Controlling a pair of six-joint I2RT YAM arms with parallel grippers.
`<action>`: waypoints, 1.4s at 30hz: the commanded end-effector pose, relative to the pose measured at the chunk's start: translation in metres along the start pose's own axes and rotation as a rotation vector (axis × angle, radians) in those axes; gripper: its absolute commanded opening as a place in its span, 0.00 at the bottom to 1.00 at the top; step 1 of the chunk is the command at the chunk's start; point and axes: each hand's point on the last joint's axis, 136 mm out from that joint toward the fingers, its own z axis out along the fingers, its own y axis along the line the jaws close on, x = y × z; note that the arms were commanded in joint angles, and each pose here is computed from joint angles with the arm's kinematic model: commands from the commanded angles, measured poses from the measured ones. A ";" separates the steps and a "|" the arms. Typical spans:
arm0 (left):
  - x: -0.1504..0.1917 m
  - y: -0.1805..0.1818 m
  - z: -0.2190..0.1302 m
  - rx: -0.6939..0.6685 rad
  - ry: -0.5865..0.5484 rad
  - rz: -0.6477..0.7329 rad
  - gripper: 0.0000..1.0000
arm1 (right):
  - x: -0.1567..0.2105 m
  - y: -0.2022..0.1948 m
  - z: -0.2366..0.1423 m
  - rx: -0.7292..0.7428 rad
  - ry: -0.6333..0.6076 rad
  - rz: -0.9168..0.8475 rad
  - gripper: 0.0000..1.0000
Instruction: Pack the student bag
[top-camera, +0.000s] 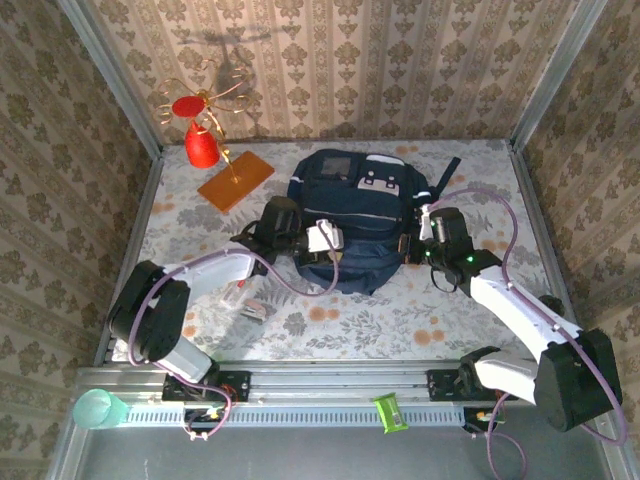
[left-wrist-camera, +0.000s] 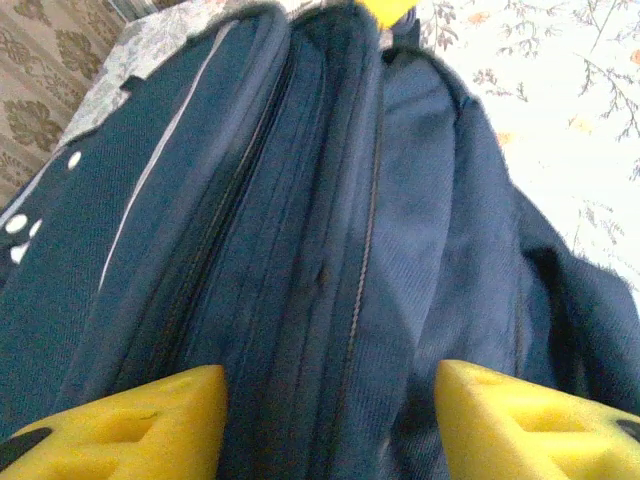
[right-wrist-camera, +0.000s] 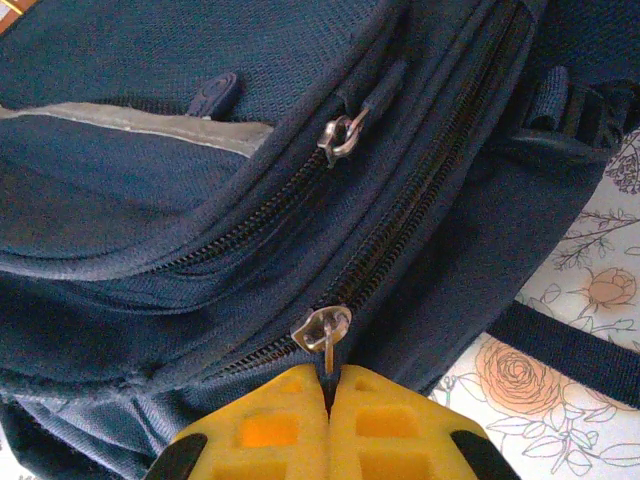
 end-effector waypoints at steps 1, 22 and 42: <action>-0.030 0.005 0.003 -0.084 0.000 0.078 0.59 | -0.009 0.020 -0.010 -0.082 -0.049 -0.019 0.00; -0.024 0.009 0.041 -0.062 0.137 0.221 0.00 | 0.006 0.004 -0.008 0.020 -0.011 -0.050 0.00; -0.016 0.012 -0.009 -0.028 -0.063 0.134 0.00 | -0.017 -0.102 0.001 0.404 -0.006 0.116 0.00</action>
